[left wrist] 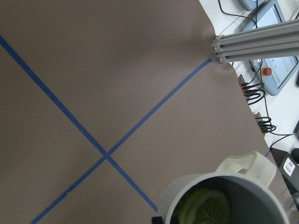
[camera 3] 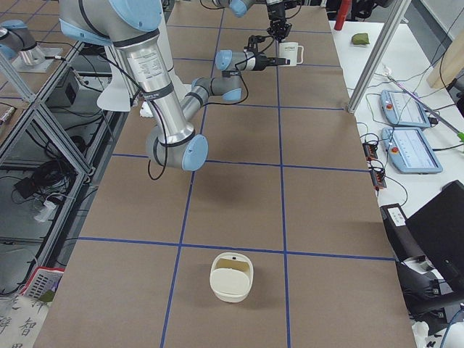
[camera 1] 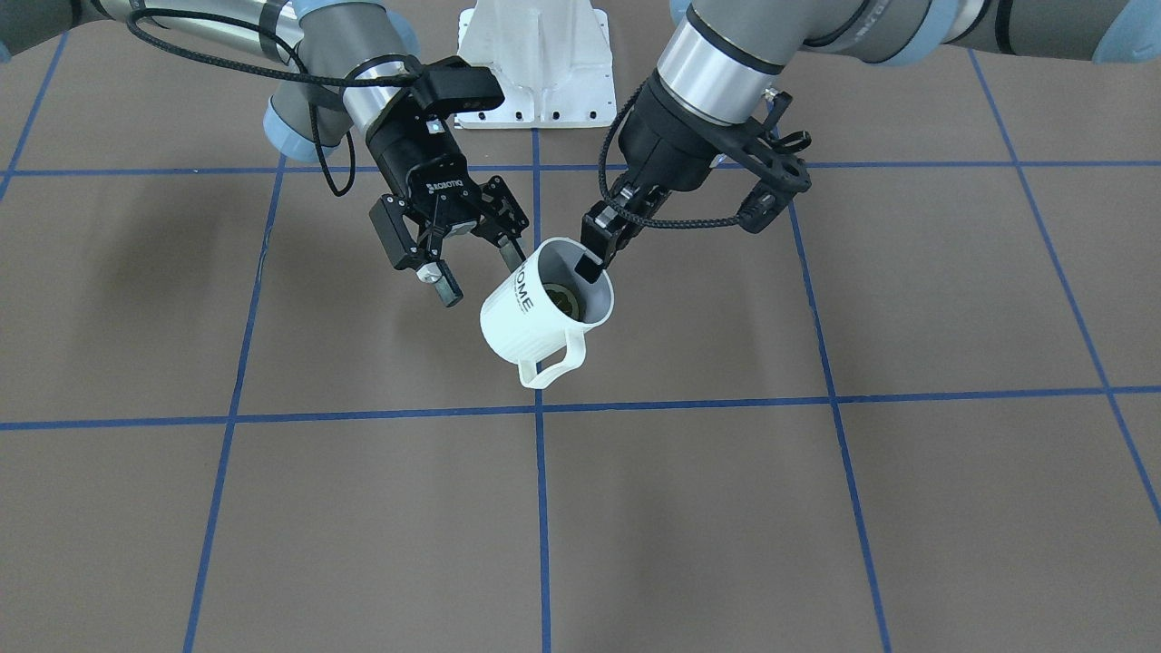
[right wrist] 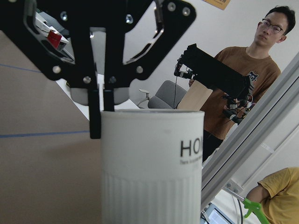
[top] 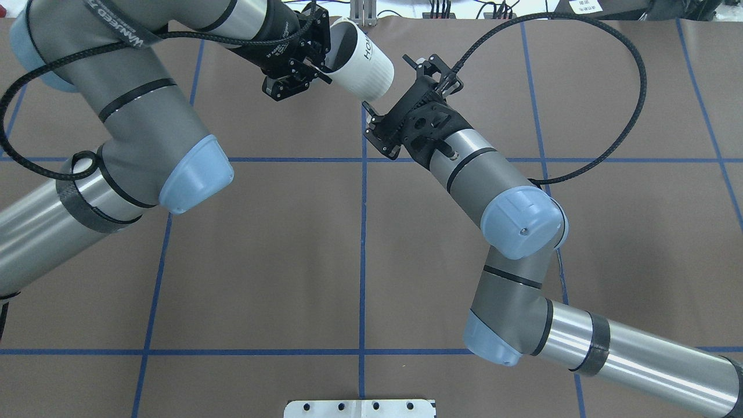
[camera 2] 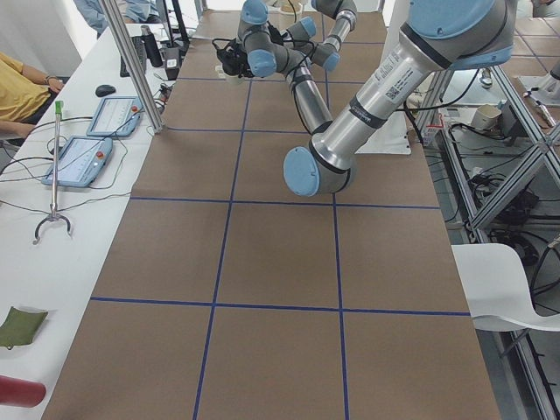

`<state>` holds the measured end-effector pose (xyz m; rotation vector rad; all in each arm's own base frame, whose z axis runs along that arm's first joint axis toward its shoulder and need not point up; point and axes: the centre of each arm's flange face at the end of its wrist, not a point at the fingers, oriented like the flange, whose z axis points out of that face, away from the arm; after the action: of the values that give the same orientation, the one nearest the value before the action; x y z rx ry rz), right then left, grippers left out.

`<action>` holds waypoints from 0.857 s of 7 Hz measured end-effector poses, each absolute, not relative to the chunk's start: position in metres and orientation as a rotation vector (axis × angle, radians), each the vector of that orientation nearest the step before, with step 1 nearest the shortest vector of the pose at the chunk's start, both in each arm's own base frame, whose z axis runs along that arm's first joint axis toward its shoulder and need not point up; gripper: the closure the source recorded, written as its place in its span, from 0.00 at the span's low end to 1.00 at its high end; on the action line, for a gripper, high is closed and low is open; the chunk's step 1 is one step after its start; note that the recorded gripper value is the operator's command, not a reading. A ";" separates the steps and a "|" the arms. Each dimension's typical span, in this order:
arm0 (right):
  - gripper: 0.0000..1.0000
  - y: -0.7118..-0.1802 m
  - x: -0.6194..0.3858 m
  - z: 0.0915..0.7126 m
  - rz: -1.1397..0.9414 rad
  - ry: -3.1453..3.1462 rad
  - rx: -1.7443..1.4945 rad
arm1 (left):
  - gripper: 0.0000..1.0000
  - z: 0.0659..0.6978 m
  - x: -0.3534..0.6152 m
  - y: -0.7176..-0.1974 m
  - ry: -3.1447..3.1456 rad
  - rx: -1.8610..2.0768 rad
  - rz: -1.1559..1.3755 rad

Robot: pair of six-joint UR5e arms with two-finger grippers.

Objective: Left arm hands cup to right arm to dump lemon

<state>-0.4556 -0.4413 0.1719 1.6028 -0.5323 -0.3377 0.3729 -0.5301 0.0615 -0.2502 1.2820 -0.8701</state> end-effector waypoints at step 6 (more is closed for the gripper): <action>0.06 -0.441 -0.456 0.172 -0.335 -0.528 1.604 | 1.00 0.040 0.380 -0.518 1.313 -0.261 -0.843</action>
<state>-0.4556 -0.4412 0.1720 1.6041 -0.5277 -0.3347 0.3798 -0.5178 0.0404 -0.2609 1.3134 -0.8433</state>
